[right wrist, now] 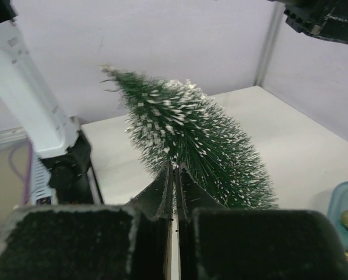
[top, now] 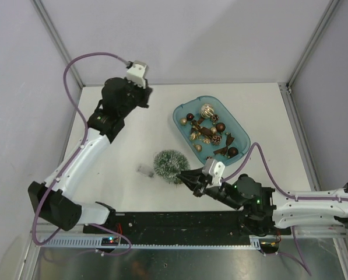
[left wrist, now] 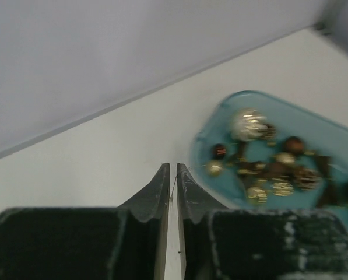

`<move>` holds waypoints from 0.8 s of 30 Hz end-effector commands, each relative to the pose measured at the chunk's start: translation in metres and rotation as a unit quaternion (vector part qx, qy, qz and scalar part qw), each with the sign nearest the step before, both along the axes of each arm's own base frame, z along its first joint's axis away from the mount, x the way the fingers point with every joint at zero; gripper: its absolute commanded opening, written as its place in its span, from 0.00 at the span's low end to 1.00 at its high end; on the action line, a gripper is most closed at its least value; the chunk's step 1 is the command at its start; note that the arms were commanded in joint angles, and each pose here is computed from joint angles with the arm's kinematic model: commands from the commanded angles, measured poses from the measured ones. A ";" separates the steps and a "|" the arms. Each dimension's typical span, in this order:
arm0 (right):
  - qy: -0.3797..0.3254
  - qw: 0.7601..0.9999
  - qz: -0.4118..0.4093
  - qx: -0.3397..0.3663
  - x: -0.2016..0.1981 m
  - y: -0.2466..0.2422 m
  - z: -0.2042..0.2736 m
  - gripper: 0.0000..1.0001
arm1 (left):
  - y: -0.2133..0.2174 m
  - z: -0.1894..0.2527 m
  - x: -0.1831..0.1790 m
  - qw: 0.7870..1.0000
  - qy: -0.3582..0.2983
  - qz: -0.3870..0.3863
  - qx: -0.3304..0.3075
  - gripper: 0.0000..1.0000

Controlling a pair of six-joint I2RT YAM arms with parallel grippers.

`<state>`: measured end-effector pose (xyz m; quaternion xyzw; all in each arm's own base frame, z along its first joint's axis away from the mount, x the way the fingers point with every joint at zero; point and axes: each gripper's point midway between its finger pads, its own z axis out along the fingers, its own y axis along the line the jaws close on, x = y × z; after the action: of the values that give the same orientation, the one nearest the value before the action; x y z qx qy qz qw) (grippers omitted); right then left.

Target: Decorate the small christmas tree

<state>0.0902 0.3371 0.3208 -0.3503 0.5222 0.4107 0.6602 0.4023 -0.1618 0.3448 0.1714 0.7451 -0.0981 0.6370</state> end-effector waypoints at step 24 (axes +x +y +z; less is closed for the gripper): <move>0.059 0.997 -0.046 -0.012 0.061 -0.003 0.006 0.67 | -0.222 0.051 -0.137 0.907 0.033 -0.416 -0.056 0.22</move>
<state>0.1401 0.3626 0.3037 -0.3517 0.5643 0.4143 0.6215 0.2712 -0.3817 0.3783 0.4259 0.6345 -0.3932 0.5113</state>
